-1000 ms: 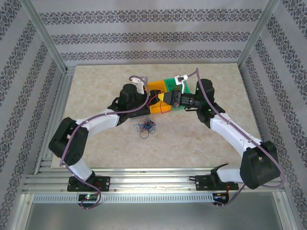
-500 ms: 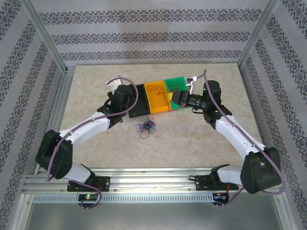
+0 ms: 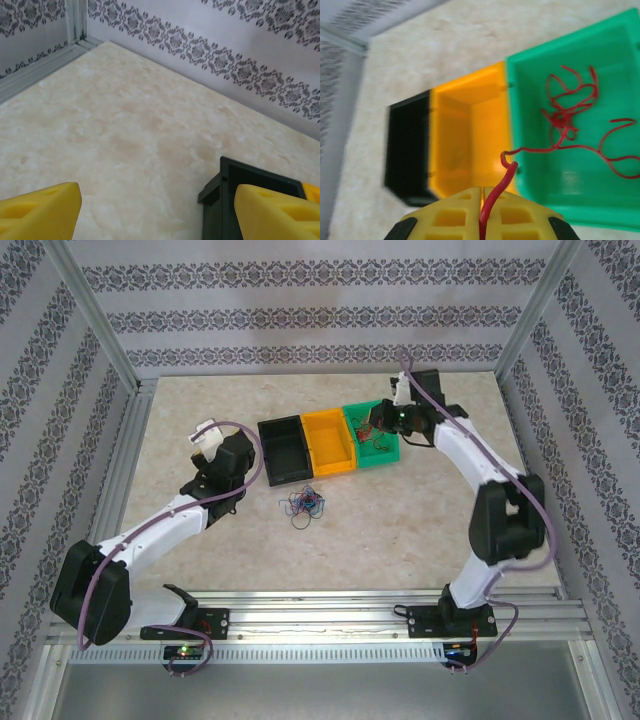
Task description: Untangle the cables
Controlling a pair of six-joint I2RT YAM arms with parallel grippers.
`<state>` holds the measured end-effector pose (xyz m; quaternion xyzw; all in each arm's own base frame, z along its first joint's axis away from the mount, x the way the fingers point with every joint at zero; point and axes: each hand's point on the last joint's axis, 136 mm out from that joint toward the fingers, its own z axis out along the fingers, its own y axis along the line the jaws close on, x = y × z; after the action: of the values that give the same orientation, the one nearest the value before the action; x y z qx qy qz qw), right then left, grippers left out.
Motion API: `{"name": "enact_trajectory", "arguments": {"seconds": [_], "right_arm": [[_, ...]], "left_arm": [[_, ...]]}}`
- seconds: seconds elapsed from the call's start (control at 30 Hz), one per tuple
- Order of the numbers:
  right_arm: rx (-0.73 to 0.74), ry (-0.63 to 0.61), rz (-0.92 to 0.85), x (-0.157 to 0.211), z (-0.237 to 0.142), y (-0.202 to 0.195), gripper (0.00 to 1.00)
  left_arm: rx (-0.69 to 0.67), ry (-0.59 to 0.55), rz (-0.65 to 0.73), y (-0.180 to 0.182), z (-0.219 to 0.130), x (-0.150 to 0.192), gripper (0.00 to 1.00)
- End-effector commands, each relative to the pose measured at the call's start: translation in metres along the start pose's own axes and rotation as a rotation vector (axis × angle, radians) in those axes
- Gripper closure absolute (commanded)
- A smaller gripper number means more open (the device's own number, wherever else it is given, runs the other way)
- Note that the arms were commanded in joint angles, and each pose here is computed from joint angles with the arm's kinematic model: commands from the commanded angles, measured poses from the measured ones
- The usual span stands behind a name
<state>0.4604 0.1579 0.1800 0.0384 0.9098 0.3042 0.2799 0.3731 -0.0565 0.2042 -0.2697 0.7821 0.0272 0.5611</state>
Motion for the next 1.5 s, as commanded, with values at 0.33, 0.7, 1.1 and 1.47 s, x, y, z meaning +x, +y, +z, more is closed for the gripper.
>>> {"name": "enact_trajectory", "arguments": {"seconds": [0.33,0.7,1.1,1.47], "right_arm": [[0.233,0.282,-0.121,0.001,0.088,-0.053,1.00],[0.331,0.328,-0.135,0.007,0.117,-0.088,0.90],[0.249,0.149,-0.181,-0.038,0.071,-0.041,0.51],[0.309,0.139,-0.204,-0.026,0.046,-0.045,0.37]], "left_arm": [[0.027,0.054,0.019,-0.004,-0.002,0.013,0.20],[0.071,0.088,0.031,-0.019,0.000,0.021,0.20],[0.115,0.095,0.063,-0.039,0.000,0.024,0.20],[0.138,0.095,0.080,-0.048,-0.001,0.026,0.20]]}}
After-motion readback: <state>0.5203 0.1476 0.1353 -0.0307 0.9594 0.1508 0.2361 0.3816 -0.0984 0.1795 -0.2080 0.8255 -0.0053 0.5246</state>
